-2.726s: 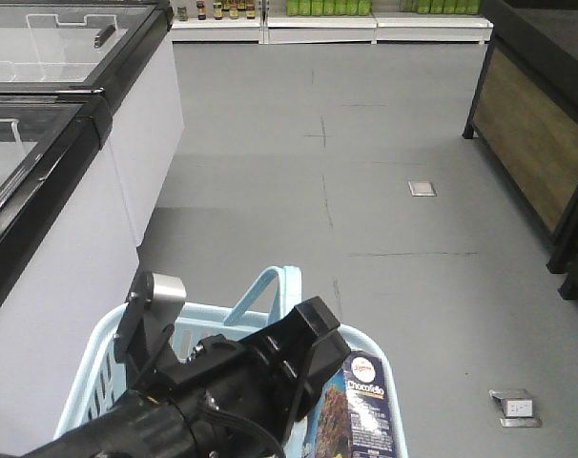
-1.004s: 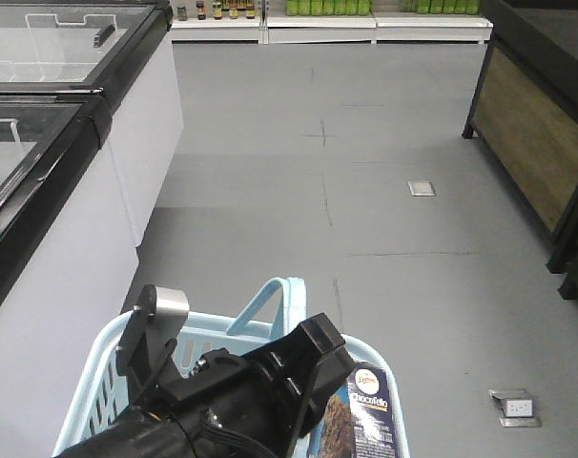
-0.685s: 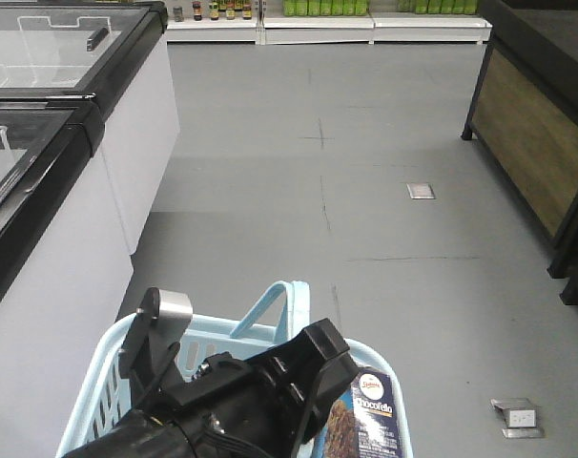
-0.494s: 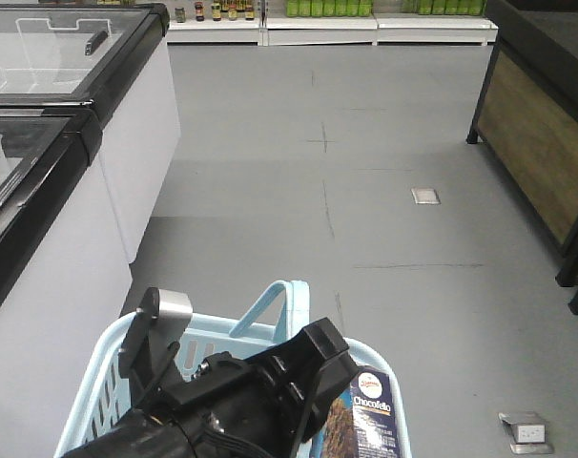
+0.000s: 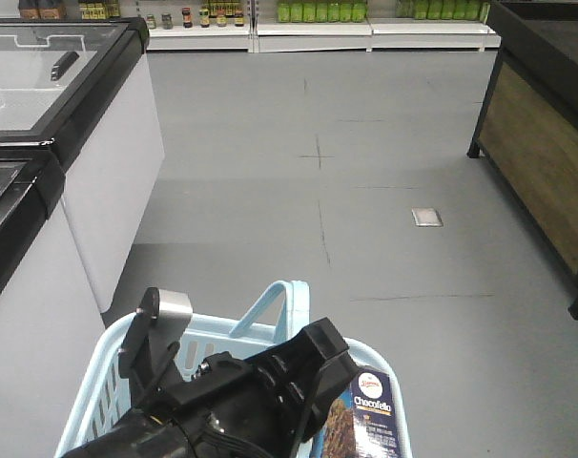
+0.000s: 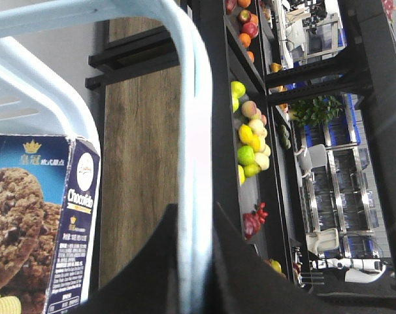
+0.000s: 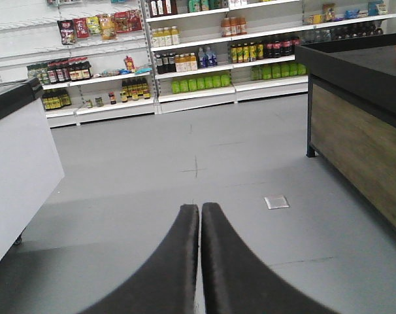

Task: Left arm holds basket, right arm returns cookies
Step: 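Drive forward toward the drink shelves holding the basket in the left gripper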

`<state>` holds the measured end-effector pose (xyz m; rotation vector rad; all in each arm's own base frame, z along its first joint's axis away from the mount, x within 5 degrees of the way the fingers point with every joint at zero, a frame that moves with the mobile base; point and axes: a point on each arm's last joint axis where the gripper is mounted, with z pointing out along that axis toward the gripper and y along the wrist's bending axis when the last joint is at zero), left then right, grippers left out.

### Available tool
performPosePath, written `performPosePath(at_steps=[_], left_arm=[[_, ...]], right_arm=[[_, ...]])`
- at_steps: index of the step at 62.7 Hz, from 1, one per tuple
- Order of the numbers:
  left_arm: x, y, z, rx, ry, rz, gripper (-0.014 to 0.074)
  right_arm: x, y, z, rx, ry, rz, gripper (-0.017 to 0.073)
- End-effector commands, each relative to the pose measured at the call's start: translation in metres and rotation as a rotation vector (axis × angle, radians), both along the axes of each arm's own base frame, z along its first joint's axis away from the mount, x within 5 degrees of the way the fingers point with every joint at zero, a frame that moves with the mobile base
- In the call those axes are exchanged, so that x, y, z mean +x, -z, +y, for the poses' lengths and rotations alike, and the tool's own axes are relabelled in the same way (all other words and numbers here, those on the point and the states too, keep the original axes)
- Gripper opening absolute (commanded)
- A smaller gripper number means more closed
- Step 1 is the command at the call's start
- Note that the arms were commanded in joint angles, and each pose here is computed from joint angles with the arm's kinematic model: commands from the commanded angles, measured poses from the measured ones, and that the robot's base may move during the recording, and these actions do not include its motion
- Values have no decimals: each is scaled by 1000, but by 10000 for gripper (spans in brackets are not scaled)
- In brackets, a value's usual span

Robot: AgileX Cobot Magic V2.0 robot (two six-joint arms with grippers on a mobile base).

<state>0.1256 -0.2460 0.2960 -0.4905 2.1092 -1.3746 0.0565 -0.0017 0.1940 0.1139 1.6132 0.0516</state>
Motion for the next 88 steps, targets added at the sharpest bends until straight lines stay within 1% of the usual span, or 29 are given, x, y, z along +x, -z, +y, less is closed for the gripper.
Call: performPosePath(at_steps=[1,88], left_arm=[[0,-23,5,-53,-13,-77,-6],[0,-23,5,-53,-10,-76,-6]], right_arm=[[-1,-6,-1,-5,11,-85,-9],[-1,-6,-1,-5,11,-85,-9]])
